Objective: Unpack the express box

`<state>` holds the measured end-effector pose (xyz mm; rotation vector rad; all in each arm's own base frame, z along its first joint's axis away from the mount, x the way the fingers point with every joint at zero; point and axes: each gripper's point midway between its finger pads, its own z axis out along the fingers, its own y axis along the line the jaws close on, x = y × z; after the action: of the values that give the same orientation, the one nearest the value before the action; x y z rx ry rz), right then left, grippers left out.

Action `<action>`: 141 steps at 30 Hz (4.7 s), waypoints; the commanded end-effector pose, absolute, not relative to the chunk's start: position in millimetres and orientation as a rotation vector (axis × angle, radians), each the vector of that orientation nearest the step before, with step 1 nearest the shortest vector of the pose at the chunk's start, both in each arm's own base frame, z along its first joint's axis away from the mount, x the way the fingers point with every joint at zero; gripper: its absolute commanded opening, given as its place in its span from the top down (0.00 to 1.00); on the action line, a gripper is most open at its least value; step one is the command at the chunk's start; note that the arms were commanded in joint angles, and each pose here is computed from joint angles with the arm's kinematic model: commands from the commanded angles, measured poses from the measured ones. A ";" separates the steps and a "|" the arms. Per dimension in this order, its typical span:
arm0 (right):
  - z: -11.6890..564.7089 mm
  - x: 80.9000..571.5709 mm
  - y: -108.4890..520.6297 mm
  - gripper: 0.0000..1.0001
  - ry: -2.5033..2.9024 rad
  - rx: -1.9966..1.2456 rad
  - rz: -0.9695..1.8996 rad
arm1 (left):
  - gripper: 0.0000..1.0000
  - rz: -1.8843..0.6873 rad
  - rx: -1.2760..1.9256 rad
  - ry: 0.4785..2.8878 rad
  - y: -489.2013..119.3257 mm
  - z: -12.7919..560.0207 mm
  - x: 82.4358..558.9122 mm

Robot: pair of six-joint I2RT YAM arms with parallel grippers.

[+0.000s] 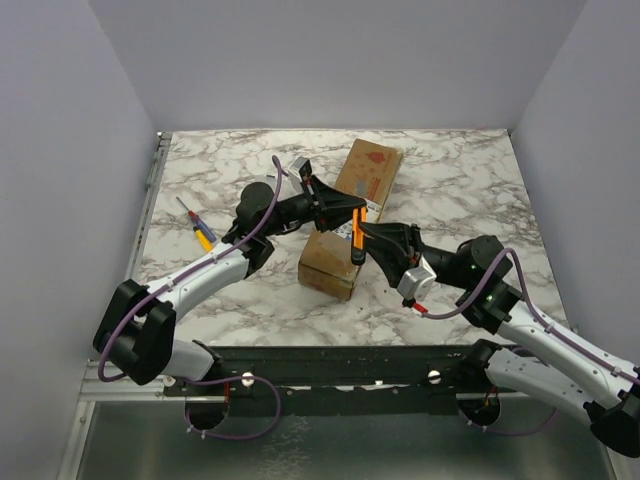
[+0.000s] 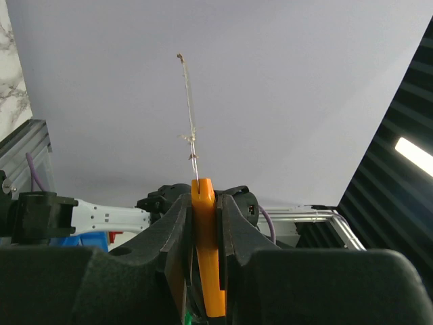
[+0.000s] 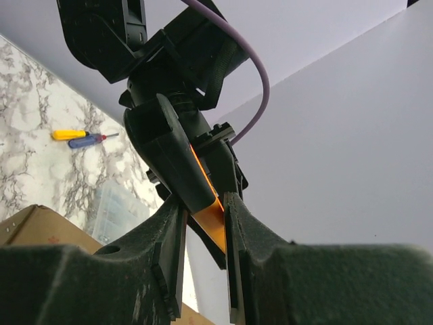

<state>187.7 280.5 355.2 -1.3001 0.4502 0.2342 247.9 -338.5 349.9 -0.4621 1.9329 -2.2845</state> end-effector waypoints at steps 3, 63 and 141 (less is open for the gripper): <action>350.9 191.4 286.7 1.00 0.470 -1.323 0.246 | 0.89 -2.279 -0.294 2.029 -354.1 335.3 220.1; 338.2 181.6 322.4 0.99 1.364 -1.042 1.330 | 0.26 -1.517 0.589 1.416 -289.6 393.8 194.4; 309.0 233.7 301.9 0.00 1.471 -0.675 0.519 | 1.00 -0.837 0.120 1.610 -262.0 376.7 280.7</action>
<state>241.6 319.9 297.7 -0.7677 1.4408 0.4701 267.8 -283.2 362.7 0.1365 1.6761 -0.9925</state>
